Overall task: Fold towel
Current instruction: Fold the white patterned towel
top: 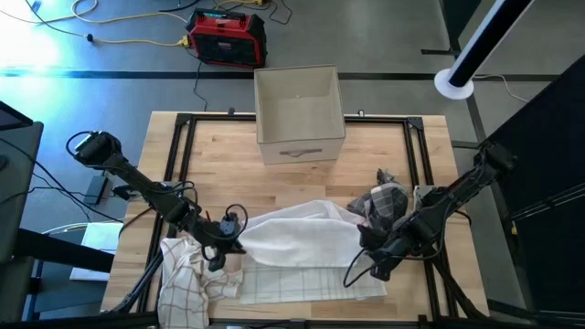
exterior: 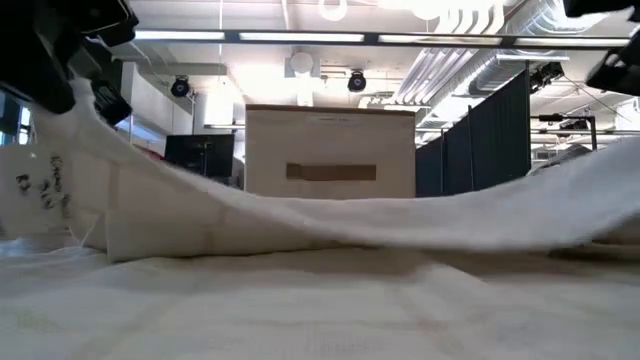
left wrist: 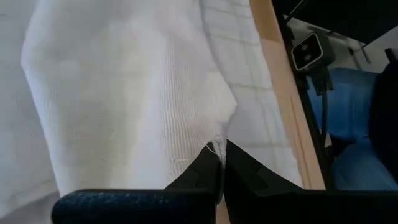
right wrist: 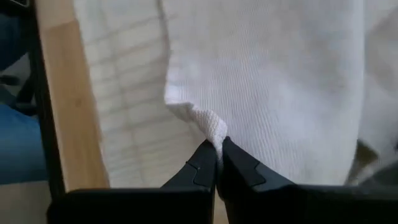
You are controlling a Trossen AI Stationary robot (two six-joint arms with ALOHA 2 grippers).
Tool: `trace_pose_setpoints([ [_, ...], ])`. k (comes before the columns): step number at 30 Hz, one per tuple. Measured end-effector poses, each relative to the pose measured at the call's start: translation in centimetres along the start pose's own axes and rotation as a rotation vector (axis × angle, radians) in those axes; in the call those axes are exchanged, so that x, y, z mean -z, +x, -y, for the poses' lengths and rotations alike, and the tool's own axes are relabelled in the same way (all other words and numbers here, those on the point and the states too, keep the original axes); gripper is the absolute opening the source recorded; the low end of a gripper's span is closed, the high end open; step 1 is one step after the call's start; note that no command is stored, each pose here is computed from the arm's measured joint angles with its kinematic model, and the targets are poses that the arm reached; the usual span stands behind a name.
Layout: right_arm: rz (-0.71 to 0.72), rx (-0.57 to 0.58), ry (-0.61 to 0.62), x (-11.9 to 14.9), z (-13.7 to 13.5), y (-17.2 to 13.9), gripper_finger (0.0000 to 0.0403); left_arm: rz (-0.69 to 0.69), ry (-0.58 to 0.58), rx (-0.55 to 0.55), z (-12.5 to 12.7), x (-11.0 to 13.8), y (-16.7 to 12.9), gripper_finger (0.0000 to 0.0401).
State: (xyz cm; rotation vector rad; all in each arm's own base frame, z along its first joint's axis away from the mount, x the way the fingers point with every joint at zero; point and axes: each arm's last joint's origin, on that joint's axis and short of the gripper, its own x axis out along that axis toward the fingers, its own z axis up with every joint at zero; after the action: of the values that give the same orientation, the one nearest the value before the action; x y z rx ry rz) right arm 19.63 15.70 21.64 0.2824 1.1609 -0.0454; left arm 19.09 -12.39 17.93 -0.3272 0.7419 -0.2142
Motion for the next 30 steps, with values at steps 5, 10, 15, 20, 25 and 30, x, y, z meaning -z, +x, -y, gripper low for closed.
trace_pose_setpoints([
  [5,0.083,0.096,-0.032,-0.2,0.4,0.0,0.0000,0.039,0.040,-0.051,-0.1,-0.1,0.0,0.0000],
  [10,0.200,0.158,-0.086,-1.0,0.1,-0.8,0.0000,0.150,0.093,-0.061,0.2,-1.1,-0.6,0.0000],
  [15,0.178,0.123,-0.102,-1.6,-0.4,-1.7,0.0000,0.215,0.108,-0.020,0.5,-1.8,-1.7,0.0000],
  [20,-0.056,0.133,0.066,-0.2,0.5,-1.8,0.0000,0.200,0.093,-0.024,0.4,-1.7,-1.4,0.0000],
  [25,-0.194,0.284,0.184,1.2,1.9,-2.3,0.0000,0.180,0.063,-0.093,-0.9,-1.8,0.5,0.0000],
  [30,-0.253,0.314,0.224,1.8,3.0,-1.2,0.0000,0.168,0.029,-0.167,-2.7,-1.9,3.0,0.0000],
])
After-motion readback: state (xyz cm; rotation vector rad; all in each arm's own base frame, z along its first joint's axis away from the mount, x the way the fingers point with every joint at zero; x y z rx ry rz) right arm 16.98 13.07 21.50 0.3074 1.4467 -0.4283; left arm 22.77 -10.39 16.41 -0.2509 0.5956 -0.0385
